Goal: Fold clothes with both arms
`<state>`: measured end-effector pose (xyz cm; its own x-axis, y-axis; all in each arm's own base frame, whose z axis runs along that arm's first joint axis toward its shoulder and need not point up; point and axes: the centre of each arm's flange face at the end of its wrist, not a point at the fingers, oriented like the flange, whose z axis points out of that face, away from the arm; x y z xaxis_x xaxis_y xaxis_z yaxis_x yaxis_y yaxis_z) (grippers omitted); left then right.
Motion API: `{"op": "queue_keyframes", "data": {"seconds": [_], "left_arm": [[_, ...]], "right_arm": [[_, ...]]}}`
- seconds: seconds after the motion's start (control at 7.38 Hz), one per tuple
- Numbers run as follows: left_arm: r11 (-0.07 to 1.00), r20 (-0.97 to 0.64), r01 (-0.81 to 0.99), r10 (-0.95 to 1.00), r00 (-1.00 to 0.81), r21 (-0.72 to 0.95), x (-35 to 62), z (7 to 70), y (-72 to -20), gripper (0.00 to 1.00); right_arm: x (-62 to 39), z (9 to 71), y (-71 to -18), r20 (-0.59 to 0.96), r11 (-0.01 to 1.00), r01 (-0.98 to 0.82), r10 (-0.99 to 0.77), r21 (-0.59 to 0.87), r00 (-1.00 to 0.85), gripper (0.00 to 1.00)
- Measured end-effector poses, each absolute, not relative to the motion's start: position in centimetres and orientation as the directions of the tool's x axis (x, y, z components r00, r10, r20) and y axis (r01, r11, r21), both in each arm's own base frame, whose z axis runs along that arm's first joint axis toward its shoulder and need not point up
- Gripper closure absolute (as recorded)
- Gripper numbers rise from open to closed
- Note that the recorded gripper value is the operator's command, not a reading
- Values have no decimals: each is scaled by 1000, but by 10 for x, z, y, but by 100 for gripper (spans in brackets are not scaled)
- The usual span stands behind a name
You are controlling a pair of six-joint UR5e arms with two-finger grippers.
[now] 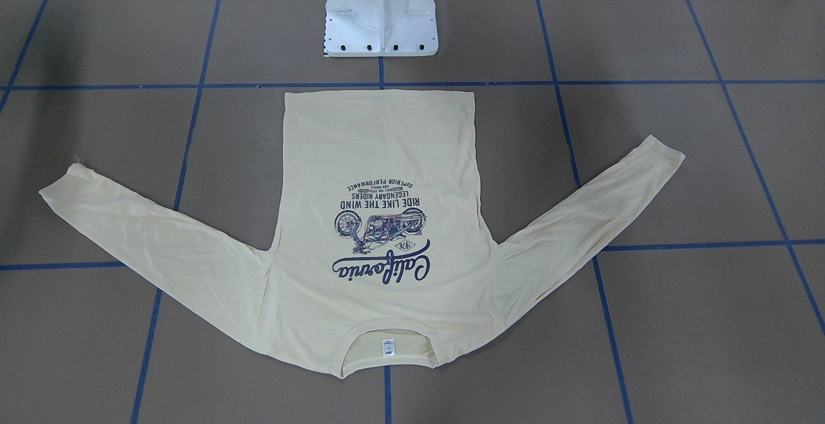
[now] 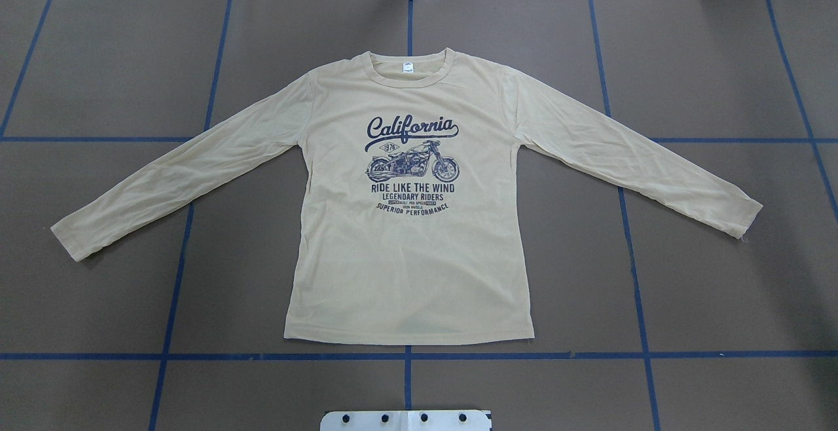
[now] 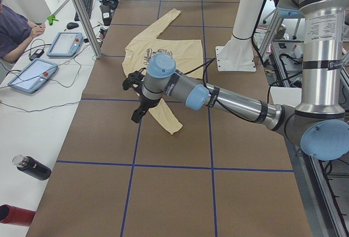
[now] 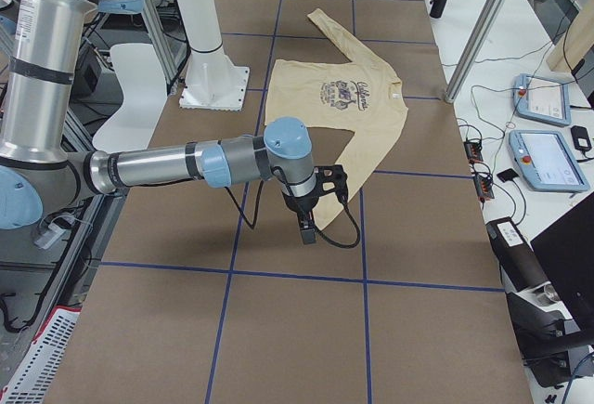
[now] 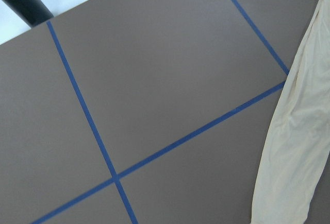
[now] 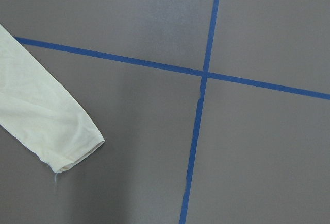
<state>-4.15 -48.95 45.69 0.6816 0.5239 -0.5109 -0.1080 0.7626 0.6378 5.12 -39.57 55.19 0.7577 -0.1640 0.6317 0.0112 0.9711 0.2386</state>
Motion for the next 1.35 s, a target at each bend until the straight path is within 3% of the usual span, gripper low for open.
{"op": "queue_keyframes", "data": {"seconds": [0.41, 0.95, 1.35], "left_arm": [[698, -462, -106, 572, 677, 708, -41, 432, -502, 0], [688, -460, -106, 583, 669, 718, -40, 429, -499, 0], [689, -463, -106, 584, 666, 717, -40, 431, -496, 0]], "right_arm": [[49, 568, -382, 642, 939, -30, -210, 341, 737, 0], [-19, 593, -372, 750, 947, -223, -27, 230, 661, 1], [-113, 596, -369, 734, 928, -302, 47, 220, 678, 4]]}}
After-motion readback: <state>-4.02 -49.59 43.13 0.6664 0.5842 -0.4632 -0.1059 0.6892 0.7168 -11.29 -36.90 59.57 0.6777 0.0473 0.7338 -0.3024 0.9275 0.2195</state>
